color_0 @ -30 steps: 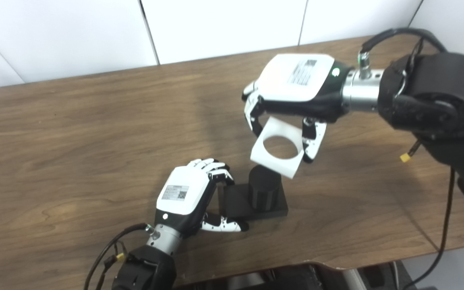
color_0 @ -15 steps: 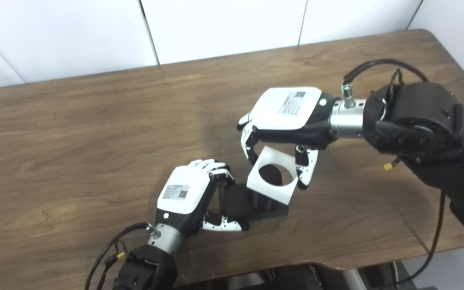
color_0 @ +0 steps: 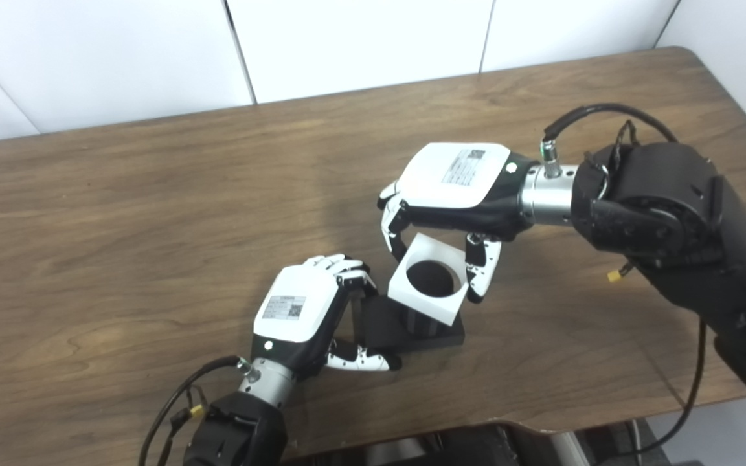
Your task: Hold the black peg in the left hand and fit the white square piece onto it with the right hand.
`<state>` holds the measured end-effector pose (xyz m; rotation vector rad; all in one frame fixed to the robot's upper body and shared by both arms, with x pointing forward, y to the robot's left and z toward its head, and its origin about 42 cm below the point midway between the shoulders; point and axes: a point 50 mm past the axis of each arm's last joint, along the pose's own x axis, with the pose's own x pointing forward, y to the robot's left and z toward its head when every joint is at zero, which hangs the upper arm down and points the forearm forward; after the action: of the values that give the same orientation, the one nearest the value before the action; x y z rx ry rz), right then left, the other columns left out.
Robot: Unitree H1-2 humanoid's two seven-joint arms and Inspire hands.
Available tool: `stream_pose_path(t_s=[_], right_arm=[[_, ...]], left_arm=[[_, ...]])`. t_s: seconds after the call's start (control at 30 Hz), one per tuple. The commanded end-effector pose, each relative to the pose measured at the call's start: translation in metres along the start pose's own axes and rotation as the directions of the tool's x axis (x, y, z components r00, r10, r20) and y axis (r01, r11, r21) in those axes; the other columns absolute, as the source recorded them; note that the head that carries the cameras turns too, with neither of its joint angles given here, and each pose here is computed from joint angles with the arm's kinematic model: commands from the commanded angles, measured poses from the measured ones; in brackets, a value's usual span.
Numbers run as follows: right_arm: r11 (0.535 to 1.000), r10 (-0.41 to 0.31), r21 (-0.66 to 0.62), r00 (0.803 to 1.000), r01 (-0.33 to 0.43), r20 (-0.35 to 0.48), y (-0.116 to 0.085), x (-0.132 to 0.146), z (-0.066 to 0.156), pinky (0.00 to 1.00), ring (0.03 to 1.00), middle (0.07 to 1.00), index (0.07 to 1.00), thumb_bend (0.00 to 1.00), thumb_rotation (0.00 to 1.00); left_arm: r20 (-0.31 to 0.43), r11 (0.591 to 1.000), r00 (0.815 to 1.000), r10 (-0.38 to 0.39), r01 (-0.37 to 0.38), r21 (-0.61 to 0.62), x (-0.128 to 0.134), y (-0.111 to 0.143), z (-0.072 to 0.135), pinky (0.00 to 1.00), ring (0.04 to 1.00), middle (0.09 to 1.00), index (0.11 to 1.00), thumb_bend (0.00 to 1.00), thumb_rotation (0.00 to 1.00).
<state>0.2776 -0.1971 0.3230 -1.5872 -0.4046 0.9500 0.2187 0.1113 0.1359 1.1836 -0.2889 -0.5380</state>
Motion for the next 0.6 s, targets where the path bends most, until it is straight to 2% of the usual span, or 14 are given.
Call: stream_pose_path(t_s=[0.0, 0.57], right_arm=[[0.999, -0.045, -0.031, 0.999, 0.044, -0.010, -0.0082, -0.0015, -0.0026, 0.85, 0.874, 0.750, 0.481, 0.53, 0.13], [0.999, -0.048, -0.017, 0.999, 0.048, 0.010, -0.0078, 0.0021, 0.0047, 0.86, 0.886, 0.762, 0.482, 0.53, 0.13]], left_arm=[[-0.014, 0.999, 0.999, -0.042, 0.043, 0.032, -0.0006, -0.0055, -0.0001, 0.85, 0.841, 0.789, 0.487, 0.52, 0.05], [-0.010, 0.998, 0.999, -0.041, 0.041, 0.038, 0.0013, -0.0043, 0.0055, 0.85, 0.844, 0.791, 0.488, 0.52, 0.05]])
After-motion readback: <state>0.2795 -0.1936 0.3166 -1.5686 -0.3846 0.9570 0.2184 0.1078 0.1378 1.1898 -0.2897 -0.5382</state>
